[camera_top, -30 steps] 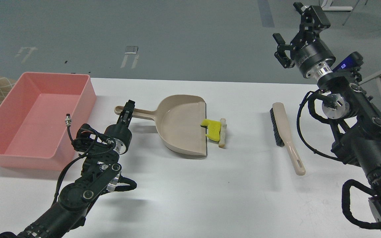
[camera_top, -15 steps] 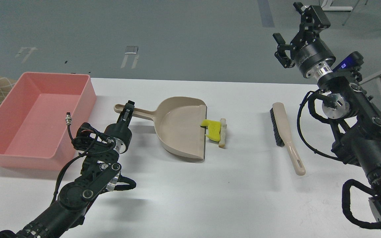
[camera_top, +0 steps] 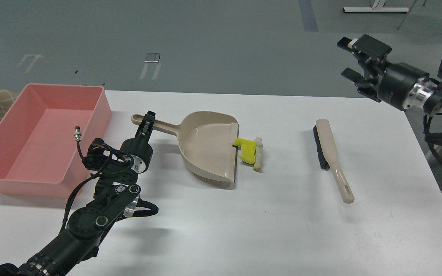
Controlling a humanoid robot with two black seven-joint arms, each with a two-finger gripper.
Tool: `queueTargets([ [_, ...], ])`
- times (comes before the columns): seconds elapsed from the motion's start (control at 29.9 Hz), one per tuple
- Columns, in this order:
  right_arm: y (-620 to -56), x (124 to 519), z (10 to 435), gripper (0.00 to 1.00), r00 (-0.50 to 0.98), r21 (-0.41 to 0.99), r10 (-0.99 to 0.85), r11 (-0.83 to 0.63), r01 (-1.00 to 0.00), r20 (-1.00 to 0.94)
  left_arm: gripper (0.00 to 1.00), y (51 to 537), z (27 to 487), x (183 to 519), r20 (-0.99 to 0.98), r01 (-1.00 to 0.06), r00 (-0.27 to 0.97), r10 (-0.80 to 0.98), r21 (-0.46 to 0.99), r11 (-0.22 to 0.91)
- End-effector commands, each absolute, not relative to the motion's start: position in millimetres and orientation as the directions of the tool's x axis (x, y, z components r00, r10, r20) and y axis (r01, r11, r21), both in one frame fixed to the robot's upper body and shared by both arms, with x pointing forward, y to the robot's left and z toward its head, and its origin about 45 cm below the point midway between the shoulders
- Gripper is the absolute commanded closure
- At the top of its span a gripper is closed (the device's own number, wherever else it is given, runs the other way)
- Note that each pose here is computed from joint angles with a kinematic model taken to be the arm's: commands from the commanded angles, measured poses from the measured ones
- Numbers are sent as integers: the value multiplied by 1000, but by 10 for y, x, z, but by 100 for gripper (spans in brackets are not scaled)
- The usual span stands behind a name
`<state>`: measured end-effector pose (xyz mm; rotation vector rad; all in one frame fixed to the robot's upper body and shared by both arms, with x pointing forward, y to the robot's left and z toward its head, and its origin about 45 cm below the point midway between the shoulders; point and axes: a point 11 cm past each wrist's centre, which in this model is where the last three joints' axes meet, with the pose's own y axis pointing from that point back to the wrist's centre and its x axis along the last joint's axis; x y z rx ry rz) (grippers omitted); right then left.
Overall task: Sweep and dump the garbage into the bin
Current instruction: 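Lower the right gripper toward the wooden brush handle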
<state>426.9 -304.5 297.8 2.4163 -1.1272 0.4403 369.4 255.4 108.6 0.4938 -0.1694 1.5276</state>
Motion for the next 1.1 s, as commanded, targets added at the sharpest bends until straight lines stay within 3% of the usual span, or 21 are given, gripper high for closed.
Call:
queueTargets([
  [0.0, -3249, 4016, 2996, 0, 655, 378, -498, -549, -745, 568, 100, 2548, 1106, 3700, 408, -981, 49, 912, 192, -33],
  [0.27, -3593, 3585, 2854, 0, 706, 574, -223, -446, -687, 672, 100, 2518, 1185, 3699, 414, -993, 28, 910, 118, -23],
  [0.64, -3609, 3206, 2417, 0, 807, 718, -116, -396, -572, 579, 100, 2561, 1226, 3675, 427, -997, -13, 904, 59, -42],
  [1.07, -3558, 3069, 2099, 0, 848, 784, -58, -352, -511, 527, 100, 2390, 1151, 3598, 447, -997, 57, 893, 64, 31],
])
